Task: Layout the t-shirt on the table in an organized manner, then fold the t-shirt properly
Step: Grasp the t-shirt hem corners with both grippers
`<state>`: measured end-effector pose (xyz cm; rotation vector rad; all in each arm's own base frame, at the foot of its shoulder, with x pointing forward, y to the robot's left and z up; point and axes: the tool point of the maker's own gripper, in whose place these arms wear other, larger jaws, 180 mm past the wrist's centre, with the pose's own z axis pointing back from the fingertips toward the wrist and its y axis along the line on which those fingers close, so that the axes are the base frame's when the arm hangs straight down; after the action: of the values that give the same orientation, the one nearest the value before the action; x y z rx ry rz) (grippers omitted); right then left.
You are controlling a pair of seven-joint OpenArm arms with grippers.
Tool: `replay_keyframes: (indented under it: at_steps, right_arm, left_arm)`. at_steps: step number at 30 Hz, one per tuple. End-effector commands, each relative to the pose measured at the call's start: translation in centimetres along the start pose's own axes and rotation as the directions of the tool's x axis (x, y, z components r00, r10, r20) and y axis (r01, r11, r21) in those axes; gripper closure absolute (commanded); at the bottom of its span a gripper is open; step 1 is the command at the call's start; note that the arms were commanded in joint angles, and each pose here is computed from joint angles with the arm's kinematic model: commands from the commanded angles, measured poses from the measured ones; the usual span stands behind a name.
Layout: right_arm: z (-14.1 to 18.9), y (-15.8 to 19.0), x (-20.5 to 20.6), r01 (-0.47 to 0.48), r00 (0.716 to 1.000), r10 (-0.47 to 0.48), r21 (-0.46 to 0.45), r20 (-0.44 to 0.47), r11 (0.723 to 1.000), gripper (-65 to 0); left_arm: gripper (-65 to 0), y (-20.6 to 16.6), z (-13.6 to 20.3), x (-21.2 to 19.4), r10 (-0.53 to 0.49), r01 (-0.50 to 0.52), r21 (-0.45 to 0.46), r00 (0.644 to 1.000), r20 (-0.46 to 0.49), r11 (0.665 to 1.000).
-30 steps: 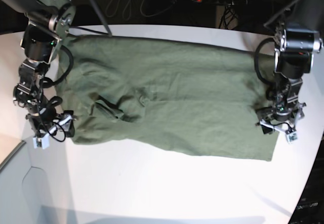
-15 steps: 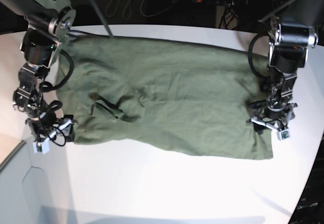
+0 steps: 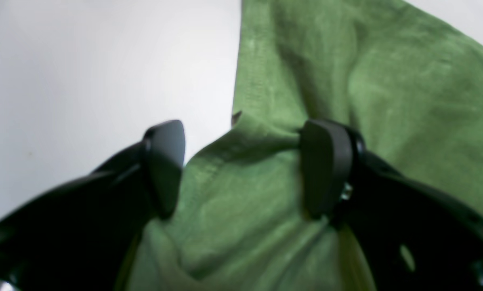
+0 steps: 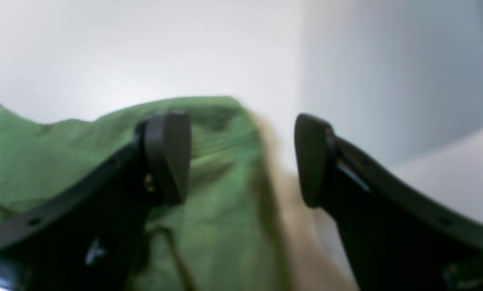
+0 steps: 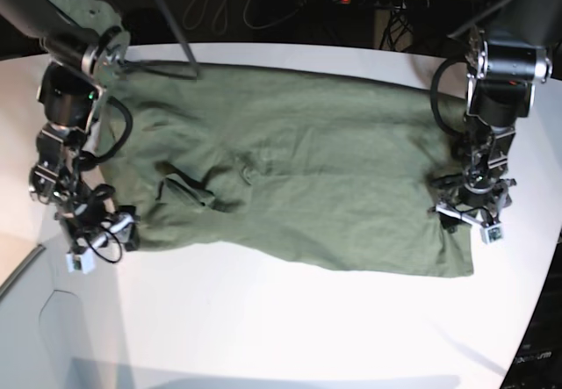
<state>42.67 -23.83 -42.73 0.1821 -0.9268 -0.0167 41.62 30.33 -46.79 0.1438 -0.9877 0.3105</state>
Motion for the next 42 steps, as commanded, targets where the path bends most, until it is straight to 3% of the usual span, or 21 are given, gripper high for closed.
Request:
replay_keyframes:
  at_steps: [1,7,13,16,23,27,34,42]
  right_arm:
    - [0.1,-1.2,2.3,-0.001,0.999,0.001,-0.009,0.050,1.000,-40.4]
    - [-0.8,-1.3,2.2,0.056,0.994,-0.057,0.014,0.093,0.998,-40.4]
    - [-1.0,-1.1,0.7,0.076,0.995,-0.078,0.023,0.064,0.997,-40.4]
    - [-1.2,-0.8,-0.2,0.091,0.995,-0.092,0.030,0.043,0.995,-40.4]
    - [-1.2,-0.7,-0.7,0.094,0.995,-0.095,0.031,0.031,0.995,-37.2]
    - [-1.3,-0.2,-1.6,0.077,0.997,-0.078,0.040,0.009,0.996,-25.4]
    - [-1.8,1.5,-2.1,-0.019,0.999,0.023,0.083,-0.037,0.996,0.0]
    - [0.0,0.3,1.3,-0.121,0.990,0.118,0.030,0.076,0.992,0.0]
  left_arm:
    - [-41.1,0.2,-0.3,1.2,-0.004,0.004,0.003,1.000,0.003,1.000]
    - [-19.1,0.1,-0.4,1.6,-0.003,0.003,0.001,1.000,0.012,1.000]
    - [-10.1,0.0,-0.4,1.8,-0.003,0.003,-0.002,1.000,0.019,1.000]
    - [0.0,-0.1,-0.4,2.1,-0.002,0.002,-0.003,1.000,0.023,1.000]
    - [-0.2,-0.2,-0.6,2.8,0.001,-0.001,-0.005,0.999,0.032,1.000]
    - [-0.2,-0.4,-0.6,3.1,0.001,-0.001,-0.009,0.999,0.042,1.000]
    - [-0.2,-2.2,0.1,6.4,-0.003,0.012,-0.062,0.989,0.145,0.998]
    - [-0.1,-2.8,1.3,7.5,0.017,0.002,-0.091,0.979,0.205,0.996]
